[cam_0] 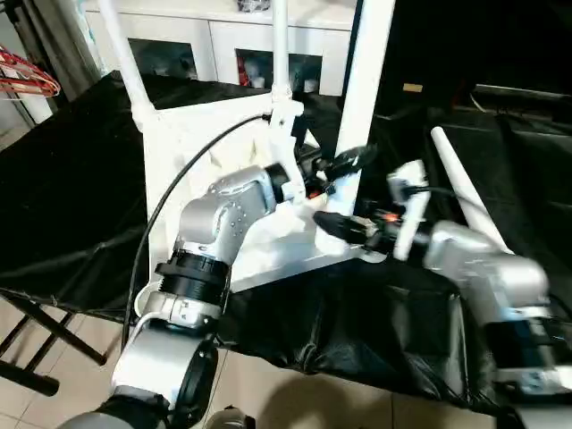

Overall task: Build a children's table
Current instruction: Insert table leg to table base

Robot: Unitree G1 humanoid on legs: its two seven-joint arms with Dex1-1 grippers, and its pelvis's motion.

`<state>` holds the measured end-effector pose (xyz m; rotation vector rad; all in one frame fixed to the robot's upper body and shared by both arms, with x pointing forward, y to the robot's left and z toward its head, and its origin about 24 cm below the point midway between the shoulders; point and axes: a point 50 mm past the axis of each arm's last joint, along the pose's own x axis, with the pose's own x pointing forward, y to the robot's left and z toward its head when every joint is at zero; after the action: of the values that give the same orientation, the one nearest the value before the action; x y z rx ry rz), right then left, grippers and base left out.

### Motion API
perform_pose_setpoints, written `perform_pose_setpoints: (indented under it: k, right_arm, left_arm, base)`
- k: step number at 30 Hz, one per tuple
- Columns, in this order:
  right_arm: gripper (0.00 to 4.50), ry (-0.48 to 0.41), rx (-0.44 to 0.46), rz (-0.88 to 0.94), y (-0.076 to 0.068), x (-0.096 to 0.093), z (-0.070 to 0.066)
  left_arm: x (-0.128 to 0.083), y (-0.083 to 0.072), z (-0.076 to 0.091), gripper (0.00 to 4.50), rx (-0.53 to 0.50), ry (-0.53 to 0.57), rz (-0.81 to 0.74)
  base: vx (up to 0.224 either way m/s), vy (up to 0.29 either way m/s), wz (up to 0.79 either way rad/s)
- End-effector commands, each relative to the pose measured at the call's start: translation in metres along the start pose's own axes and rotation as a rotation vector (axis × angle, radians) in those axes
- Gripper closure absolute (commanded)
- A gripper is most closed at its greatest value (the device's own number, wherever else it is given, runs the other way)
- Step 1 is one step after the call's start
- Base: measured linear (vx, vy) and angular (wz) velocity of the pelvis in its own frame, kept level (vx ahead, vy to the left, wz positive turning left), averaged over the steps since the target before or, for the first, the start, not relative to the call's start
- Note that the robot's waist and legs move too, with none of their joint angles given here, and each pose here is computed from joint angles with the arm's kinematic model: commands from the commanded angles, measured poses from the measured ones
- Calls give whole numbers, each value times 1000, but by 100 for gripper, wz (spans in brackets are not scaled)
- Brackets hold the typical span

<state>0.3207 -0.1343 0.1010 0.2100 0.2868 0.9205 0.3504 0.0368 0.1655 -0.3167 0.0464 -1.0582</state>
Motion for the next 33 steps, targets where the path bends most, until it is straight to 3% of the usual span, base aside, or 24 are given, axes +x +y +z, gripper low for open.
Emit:
perform_pose_setpoints:
  k: [1, 12, 13, 17, 22, 23, 24, 25, 28, 29, 33]
  right_arm:
    - [69, -16, -24, -24, 0, 5, 5]
    - [156, -65, -22, -60, -1, 14, 12]
    - [188, -64, -23, -60, -1, 14, 12]
    - [195, -41, -24, -53, -1, 12, 9]
    - [244, -9, -33, -47, -1, 11, 5]
    - [244, -9, -33, -47, -1, 11, 5]
    - [198, -9, -34, -56, -2, 11, 5]
    - [186, -10, -25, -70, -4, 11, 5]
    - [187, 0, -28, -81, -6, 11, 6]
    - [154, 8, -37, -86, -7, 10, 6]
    - [141, 20, -44, -88, -8, 7, 7]
  left_arm:
    - [1, -4, 3, 260, 44, -5, 14]
    - [1, -4, 1, 260, 121, 14, 50]
    - [1, -4, 1, 260, 123, 13, 50]
    - [0, -3, 1, 260, 129, 12, 53]
    - [-1, -2, 1, 260, 139, 17, 51]
    - [-1, -2, 1, 260, 139, 17, 51]
    - [-1, -2, 1, 260, 143, 18, 47]
    - [-1, -2, 1, 260, 147, 20, 45]
    - [-1, -2, 1, 260, 151, 22, 42]
    - [-1, -2, 1, 260, 153, 23, 41]
    - [-1, -1, 1, 260, 161, 28, 35]
  base:
    - [0, 0, 0]
    - [0, 0, 0]
    - [0, 0, 0]
    - [0, 0, 0]
    - [0, 0, 0]
    - [0, 0, 0]
    - [0, 0, 0]
    - [0, 0, 0]
    - [0, 0, 0]
    - [0, 0, 0]
    - [0, 0, 0]
